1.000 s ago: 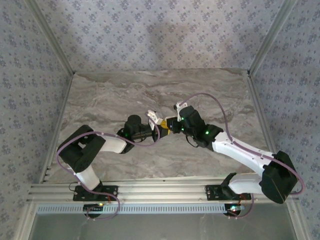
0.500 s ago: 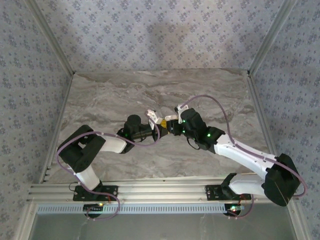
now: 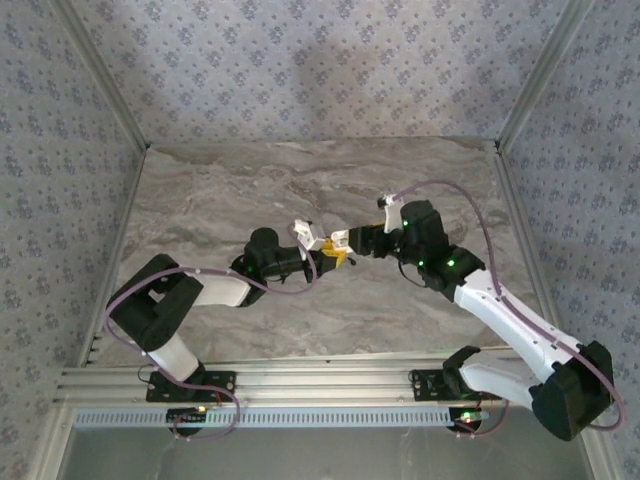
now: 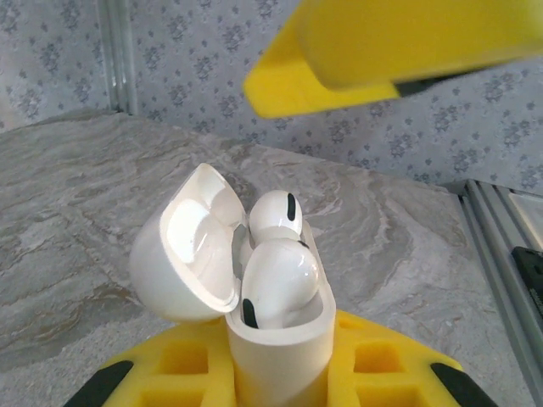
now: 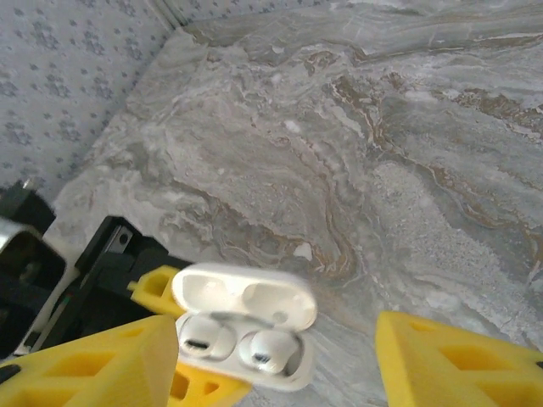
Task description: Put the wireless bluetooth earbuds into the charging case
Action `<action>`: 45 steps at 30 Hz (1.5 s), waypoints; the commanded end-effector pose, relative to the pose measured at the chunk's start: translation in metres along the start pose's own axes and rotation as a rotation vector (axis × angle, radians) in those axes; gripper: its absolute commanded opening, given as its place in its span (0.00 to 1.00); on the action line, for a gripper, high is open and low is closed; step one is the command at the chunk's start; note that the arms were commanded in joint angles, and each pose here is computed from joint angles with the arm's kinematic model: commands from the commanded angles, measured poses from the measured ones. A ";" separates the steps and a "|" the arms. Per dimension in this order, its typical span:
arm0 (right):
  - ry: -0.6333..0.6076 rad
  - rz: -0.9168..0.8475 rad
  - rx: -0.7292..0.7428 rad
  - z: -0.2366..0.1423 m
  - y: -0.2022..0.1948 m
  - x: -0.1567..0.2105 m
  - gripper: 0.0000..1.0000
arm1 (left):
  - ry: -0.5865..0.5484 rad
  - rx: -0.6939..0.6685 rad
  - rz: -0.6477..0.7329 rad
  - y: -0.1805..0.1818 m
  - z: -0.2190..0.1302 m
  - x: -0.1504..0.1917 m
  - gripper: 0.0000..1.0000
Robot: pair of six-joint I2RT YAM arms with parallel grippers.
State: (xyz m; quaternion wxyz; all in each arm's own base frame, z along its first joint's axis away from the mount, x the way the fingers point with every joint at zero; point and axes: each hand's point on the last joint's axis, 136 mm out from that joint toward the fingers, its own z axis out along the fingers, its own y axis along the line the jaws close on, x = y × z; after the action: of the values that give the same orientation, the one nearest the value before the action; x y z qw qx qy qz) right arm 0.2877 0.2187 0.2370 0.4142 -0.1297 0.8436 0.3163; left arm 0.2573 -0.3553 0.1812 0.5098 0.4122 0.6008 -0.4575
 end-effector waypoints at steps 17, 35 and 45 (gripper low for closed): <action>0.244 0.087 -0.494 0.017 0.043 0.000 0.62 | -0.005 0.125 0.094 -0.028 -0.005 -0.020 0.16; 0.227 0.107 -0.493 -0.017 0.044 0.014 0.48 | 0.004 0.071 0.060 -0.021 -0.008 -0.014 0.16; 0.245 0.135 -0.421 0.000 0.025 0.007 0.66 | -0.006 0.112 0.098 -0.031 -0.013 -0.022 0.16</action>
State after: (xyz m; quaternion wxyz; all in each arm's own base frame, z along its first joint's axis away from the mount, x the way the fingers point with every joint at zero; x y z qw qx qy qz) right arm 0.2662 0.2347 0.2422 0.2591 -0.1892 0.8078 0.4944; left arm 0.2372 -0.3515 0.1927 0.4968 0.4521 0.5808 -0.4598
